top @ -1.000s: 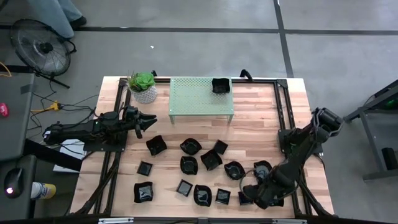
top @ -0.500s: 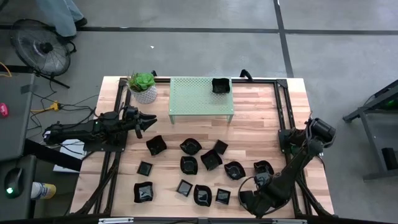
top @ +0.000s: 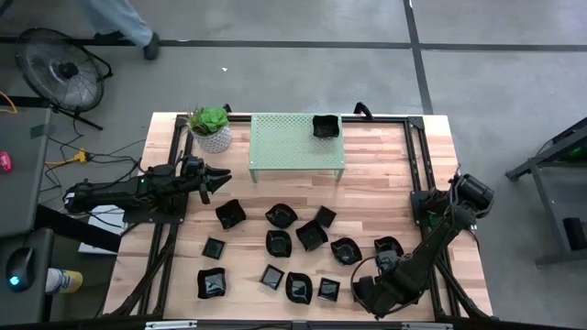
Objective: Pick & Place Mini shaped plates
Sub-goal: Stack the distorted square plate on top of the distorted square plate on the shelf
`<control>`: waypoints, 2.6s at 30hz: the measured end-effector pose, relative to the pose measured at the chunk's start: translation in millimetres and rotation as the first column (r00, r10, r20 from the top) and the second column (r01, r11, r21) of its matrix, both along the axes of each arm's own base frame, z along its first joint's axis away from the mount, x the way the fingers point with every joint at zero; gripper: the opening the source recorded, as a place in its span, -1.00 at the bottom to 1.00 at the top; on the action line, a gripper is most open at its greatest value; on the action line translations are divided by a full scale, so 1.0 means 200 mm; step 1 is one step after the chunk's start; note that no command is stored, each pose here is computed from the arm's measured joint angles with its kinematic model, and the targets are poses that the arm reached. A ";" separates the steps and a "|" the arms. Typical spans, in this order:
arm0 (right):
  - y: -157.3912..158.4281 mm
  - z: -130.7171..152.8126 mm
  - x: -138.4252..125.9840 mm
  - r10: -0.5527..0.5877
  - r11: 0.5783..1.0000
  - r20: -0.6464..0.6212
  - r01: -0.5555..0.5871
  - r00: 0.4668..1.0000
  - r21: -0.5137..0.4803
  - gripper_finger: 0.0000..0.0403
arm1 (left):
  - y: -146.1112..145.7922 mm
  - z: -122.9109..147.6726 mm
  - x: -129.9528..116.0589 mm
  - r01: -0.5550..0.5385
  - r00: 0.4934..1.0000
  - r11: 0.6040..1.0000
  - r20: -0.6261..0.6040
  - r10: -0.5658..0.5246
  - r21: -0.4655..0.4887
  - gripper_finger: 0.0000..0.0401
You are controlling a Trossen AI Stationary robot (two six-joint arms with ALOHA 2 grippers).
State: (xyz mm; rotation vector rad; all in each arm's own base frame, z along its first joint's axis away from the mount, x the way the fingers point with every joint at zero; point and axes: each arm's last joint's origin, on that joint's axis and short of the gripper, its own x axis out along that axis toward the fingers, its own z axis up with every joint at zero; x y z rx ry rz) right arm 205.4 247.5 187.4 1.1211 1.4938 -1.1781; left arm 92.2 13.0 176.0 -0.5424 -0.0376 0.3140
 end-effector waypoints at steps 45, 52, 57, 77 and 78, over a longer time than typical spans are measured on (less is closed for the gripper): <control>0.00 -0.12 0.01 -0.011 1.000 -0.031 0.011 0.999 -0.007 -0.59 | 0.00 0.00 0.00 0.000 1.000 1.000 0.000 0.000 0.000 -0.33; 0.00 -0.12 0.01 -0.011 1.000 -0.026 0.011 1.000 -0.006 -0.60 | 0.00 0.00 0.00 0.000 1.000 1.000 0.000 0.000 0.000 -0.33; 0.00 -0.12 0.01 -0.011 1.000 -0.030 0.010 1.000 -0.010 -0.63 | 0.00 0.00 0.00 0.000 1.000 1.000 0.000 0.000 0.000 -0.33; 0.00 -0.12 0.01 0.014 1.000 -0.030 -0.014 0.999 0.014 -0.98 | 0.00 0.00 0.00 0.000 1.000 1.000 0.000 0.000 0.000 -0.33; 0.00 -0.12 0.01 0.014 1.000 -0.035 -0.013 0.999 0.021 -0.98 | 0.00 0.00 0.00 0.000 1.000 1.000 0.000 0.000 0.000 -0.33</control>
